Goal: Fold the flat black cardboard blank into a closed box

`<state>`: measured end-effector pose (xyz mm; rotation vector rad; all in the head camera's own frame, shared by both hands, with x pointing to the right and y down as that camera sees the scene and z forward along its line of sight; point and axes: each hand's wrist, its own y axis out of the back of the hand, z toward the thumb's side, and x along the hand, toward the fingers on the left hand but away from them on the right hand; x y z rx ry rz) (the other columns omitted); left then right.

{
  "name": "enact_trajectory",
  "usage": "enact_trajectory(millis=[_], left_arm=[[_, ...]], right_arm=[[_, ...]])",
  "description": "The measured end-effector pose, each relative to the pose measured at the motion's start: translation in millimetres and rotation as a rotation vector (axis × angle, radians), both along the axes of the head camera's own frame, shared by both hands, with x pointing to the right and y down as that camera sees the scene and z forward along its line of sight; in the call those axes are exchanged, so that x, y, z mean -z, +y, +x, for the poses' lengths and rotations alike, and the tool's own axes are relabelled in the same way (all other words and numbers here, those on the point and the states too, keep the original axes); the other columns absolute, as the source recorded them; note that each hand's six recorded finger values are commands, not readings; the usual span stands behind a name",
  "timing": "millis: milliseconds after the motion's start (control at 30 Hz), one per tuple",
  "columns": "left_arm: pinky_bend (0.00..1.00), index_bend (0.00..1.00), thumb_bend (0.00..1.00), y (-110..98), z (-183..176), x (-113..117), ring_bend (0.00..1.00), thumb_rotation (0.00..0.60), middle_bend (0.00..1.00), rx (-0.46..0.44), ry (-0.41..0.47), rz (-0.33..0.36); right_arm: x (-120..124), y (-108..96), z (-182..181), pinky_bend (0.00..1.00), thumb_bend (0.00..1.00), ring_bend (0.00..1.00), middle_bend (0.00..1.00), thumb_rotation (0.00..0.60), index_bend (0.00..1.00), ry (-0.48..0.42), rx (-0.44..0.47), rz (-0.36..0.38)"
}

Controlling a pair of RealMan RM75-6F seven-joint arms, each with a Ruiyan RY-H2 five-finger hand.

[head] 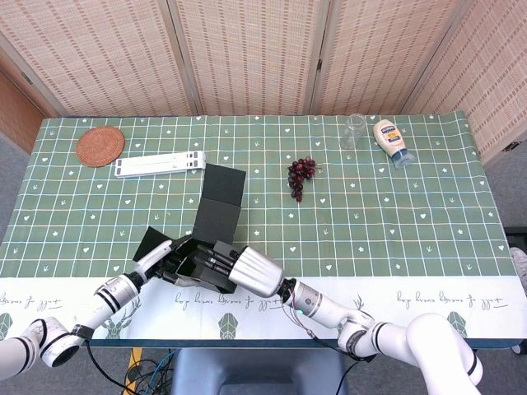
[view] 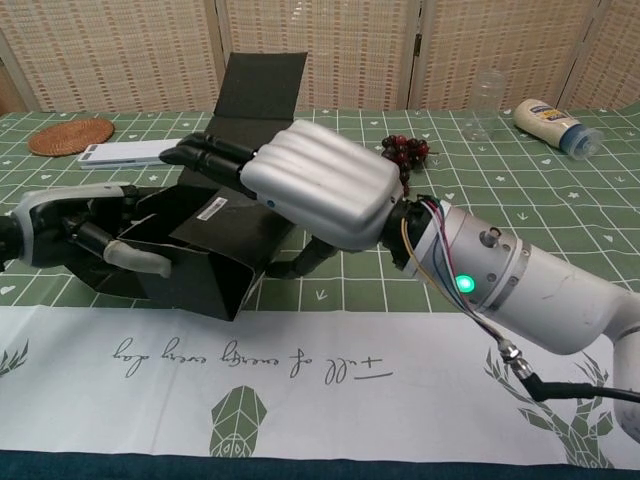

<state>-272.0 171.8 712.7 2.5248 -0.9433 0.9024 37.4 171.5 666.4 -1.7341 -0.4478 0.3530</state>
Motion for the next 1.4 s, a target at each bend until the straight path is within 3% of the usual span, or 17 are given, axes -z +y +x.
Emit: enact_trajectory(millis=[367,600,800,1100,1400], left_arm=[[0.90,0.14,0.14,15.3,13.7,-15.0,0.76,0.600,0.18,-0.085,-0.046,0.011],[0.90,0.14,0.14,18.9,20.8,-16.9,0.75,0.600,0.18,-0.123,-0.059,0.028],[0.90,0.13,0.14,20.2,25.3,-15.7,0.75,0.600,0.18,-0.135,-0.057,0.033],[0.90,0.11,0.14,20.7,28.1,-15.3,0.75,0.600,0.17,-0.140,-0.047,0.025],[0.90,0.09,0.14,20.9,29.1,-14.8,0.74,0.600,0.16,-0.142,-0.040,0.018]], right_arm=[[-14.3,12.2,2.1,1.00,0.17,0.70,0.09,0.600,0.00,0.026,0.027,-0.021],[-15.8,14.9,-1.9,1.00,0.23,0.72,0.17,0.600,0.01,0.015,0.049,-0.034],[-20.2,17.8,-5.3,1.00,0.28,0.74,0.24,0.600,0.13,0.041,0.099,-0.050],[-21.7,22.4,-7.3,1.00,0.28,0.75,0.26,0.600,0.16,0.065,0.131,-0.066],[-23.0,25.5,-6.7,1.00,0.38,0.76,0.28,0.600,0.16,0.096,0.160,-0.089]])
